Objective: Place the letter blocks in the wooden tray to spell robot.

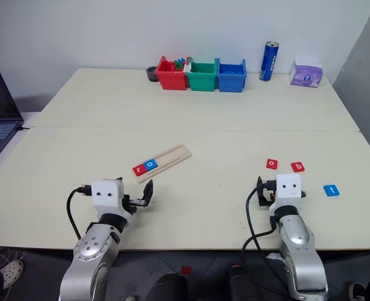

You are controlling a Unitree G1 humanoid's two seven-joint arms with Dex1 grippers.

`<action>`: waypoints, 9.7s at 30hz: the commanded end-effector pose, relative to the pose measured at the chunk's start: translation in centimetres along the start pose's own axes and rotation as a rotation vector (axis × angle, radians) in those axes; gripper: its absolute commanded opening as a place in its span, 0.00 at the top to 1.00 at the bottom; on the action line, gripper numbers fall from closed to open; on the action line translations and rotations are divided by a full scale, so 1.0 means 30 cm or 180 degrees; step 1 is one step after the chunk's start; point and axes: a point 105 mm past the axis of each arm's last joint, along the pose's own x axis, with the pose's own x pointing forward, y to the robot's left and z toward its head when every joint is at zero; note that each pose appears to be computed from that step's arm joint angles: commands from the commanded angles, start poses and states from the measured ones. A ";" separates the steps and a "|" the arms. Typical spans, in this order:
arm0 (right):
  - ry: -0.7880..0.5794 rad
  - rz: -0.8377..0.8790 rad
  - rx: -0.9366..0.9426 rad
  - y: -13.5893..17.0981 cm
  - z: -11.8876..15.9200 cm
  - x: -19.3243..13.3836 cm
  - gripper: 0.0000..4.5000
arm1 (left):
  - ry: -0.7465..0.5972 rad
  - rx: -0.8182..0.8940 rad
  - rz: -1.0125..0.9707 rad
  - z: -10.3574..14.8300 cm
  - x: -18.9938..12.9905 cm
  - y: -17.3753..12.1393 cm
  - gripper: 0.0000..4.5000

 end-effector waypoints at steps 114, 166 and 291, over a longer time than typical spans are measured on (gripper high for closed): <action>-0.0353 0.3800 -0.0839 0.155 0.292 -0.152 0.00 | 0.0455 0.1540 -0.4237 0.065 0.251 -0.079 0.25; -0.0254 0.3672 -0.0906 0.139 0.241 -0.128 0.00 | 0.0388 0.1925 -0.4870 0.052 0.226 -0.244 0.25; 0.1778 0.1278 0.0082 0.004 -0.007 -0.125 0.01 | 0.0051 0.0795 -0.3650 0.132 -0.253 -0.201 0.00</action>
